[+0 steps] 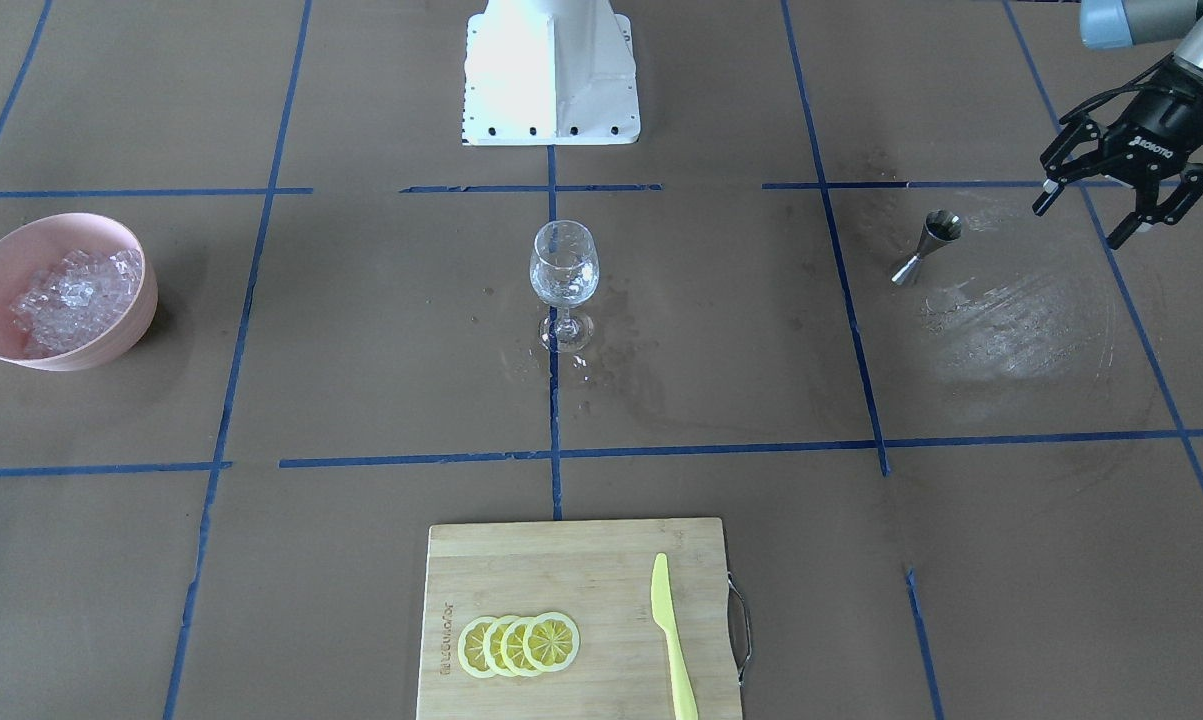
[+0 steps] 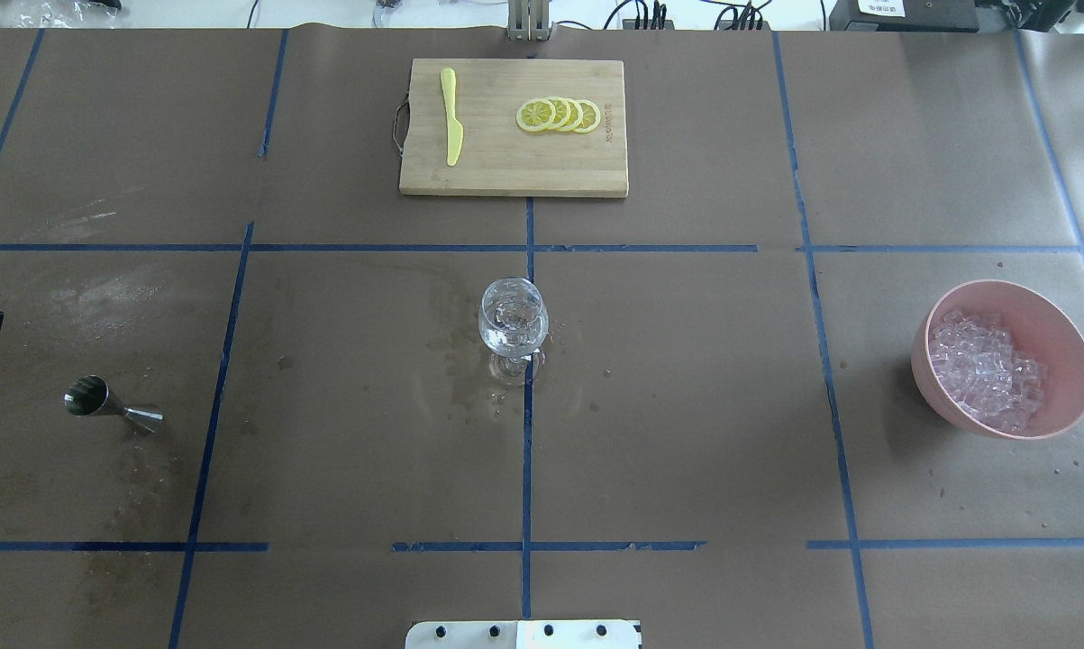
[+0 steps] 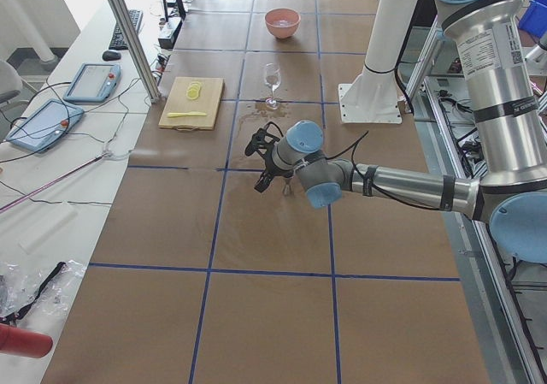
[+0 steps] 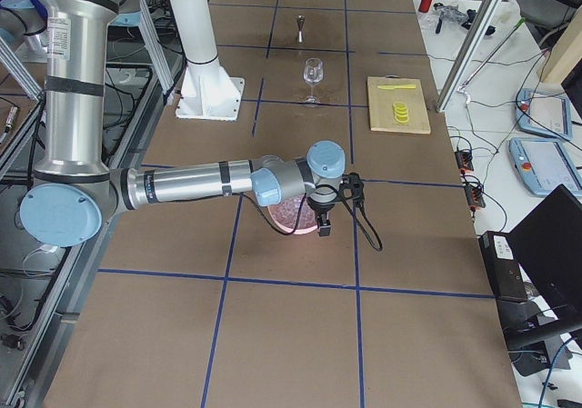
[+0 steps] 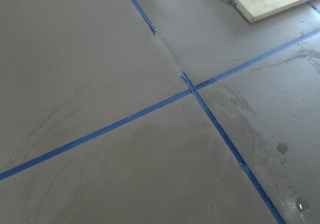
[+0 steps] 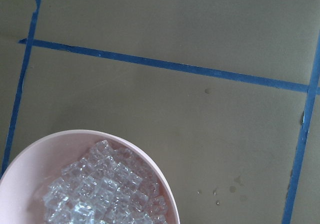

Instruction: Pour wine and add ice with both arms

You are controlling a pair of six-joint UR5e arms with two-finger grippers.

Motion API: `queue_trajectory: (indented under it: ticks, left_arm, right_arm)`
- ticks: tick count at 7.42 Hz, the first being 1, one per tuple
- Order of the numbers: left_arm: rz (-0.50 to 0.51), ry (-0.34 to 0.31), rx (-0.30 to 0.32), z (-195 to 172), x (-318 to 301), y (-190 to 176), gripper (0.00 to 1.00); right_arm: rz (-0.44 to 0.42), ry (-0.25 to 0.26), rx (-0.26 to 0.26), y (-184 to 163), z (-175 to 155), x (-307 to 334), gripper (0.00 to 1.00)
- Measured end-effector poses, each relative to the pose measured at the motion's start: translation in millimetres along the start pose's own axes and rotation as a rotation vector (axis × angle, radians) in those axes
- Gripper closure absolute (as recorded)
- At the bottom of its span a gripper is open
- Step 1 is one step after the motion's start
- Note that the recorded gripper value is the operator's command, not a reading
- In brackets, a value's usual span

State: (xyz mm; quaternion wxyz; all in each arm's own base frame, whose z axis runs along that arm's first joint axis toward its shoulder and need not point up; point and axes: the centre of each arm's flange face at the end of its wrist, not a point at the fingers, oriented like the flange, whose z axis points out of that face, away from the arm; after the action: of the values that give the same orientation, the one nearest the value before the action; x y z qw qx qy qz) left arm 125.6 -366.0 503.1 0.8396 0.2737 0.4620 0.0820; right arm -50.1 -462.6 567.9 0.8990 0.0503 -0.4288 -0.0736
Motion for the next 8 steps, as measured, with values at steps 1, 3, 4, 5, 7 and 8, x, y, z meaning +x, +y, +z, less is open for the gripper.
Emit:
queue_trajectory:
  ticks: [1,3,4,5,7,8]
  left_arm:
    - [-0.057,-0.005,0.021,6,15,22,0.06]
    - [-0.115,-0.016,0.047,21,42,47,0.06]
    - [-0.125,-0.034,0.058,30,55,59,0.06]
    - [-0.130,-0.052,0.062,40,67,72,0.04]
    - [-0.141,-0.077,0.033,50,77,100,0.02]
    - [-0.156,-0.074,0.011,53,83,111,0.01]
  right_arm:
    - [0.005,-0.001,0.000,0,0,0,0.00]
    - [0.009,-0.002,0.001,0,0,-1,0.00]
    - [0.009,-0.003,0.002,0,-1,-1,0.00]
    - [0.009,-0.004,0.004,0,-2,-2,0.00]
    - [0.008,-0.006,0.004,0,-2,-3,0.00]
    - [0.008,-0.006,0.004,1,-2,-3,0.00]
